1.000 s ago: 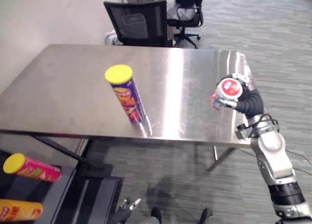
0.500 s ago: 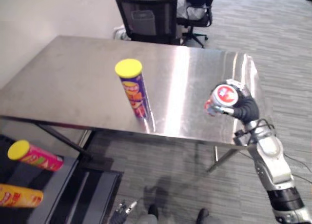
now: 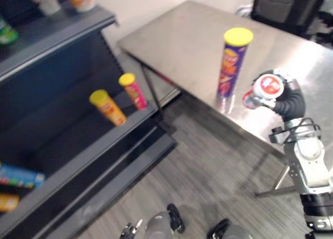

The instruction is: Put the gum and the chips on the shelf.

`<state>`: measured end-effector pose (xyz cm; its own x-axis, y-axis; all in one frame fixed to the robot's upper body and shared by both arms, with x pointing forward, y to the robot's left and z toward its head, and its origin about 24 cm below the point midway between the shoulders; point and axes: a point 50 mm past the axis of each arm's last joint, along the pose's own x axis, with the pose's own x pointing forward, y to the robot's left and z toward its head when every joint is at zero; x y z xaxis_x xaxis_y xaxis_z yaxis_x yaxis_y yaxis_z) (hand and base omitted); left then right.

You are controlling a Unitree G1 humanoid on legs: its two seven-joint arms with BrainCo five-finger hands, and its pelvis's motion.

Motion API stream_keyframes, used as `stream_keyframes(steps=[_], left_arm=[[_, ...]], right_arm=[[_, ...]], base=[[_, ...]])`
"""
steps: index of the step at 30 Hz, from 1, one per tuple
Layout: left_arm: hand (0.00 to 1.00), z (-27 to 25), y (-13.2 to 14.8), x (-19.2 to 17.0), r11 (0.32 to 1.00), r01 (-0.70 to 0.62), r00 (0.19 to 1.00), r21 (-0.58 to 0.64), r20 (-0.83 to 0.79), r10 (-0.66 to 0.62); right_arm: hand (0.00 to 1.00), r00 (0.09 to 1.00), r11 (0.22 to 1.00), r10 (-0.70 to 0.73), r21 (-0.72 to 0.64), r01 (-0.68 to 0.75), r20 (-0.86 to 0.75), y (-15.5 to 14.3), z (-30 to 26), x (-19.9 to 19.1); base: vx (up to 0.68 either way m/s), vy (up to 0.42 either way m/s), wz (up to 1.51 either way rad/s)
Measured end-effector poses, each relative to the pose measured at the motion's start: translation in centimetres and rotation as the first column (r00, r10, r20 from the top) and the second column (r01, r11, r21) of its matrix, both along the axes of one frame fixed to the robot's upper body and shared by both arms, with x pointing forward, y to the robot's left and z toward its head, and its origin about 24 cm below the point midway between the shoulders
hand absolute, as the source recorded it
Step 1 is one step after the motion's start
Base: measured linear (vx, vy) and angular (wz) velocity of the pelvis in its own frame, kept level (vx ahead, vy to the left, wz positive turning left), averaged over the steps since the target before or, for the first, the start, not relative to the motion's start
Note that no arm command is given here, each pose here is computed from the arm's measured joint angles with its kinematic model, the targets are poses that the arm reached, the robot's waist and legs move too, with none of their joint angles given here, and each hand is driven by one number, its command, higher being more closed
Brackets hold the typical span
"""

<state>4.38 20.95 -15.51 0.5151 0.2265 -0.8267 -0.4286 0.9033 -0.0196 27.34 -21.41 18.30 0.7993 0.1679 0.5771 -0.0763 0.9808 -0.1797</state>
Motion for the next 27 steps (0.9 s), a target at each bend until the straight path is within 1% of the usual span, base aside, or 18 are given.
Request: stream_keyframes(steps=[3, 5, 8, 12, 16, 21, 27], left_arm=[[0.0, 0.0, -0.5, 0.1, 1.0, 0.026, 1.0, -0.009, 0.007, -0.026], [0.0, 0.2, 0.1, 0.5, 0.998, 0.055, 0.998, 0.016, 0.028, -0.055], [0.0, 0.1, 0.4, 0.1, 0.998, 0.054, 0.998, 0.022, 0.009, -0.054], [0.0, 0.1, 0.5, -0.3, 0.999, 0.044, 0.999, 0.029, -0.006, -0.044], [0.0, 0.1, 0.8, -0.3, 0.999, 0.025, 1.0, 0.03, -0.006, -0.025], [0.0, 0.2, 1.0, 0.2, 1.0, 0.015, 1.0, 0.027, 0.012, -0.015], [0.0, 0.2, 0.9, 0.6, 1.0, 0.013, 0.999, 0.013, 0.032, -0.013]], right_arm=[[1.0, 0.999, 0.999, -0.028, 0.016, 0.028, -0.016, -0.3, -0.5, -0.3], [1.0, 0.999, 0.997, -0.034, 0.066, 0.036, -0.028, 0.1, -1.1, -0.4], [1.0, 0.999, 0.996, -0.038, 0.085, 0.041, -0.031, 0.3, -1.5, -0.8], [1.0, 0.999, 0.996, -0.038, 0.079, 0.039, -0.017, 0.8, -1.4, -1.1], [1.0, 0.999, 0.997, -0.02, 0.076, 0.022, -0.029, 1.3, -1.6, -1.0], [1.0, 0.999, 0.999, -0.013, 0.05, 0.015, -0.045, 1.8, -1.8, -0.9], [1.0, 0.998, 0.999, 0.047, 0.017, -0.047, -0.036, 2.7, -1.2, -0.4]], base=[[-0.15, 0.1, 0.71], [-0.21, 0.215, 0.53], [-0.16, 0.253, 0.2], [-0.08, 0.253, 0.09], [0.0, 0.126, -0.01], [0.04, 0.021, -0.1], [0.06, 0.004, 0.01]])
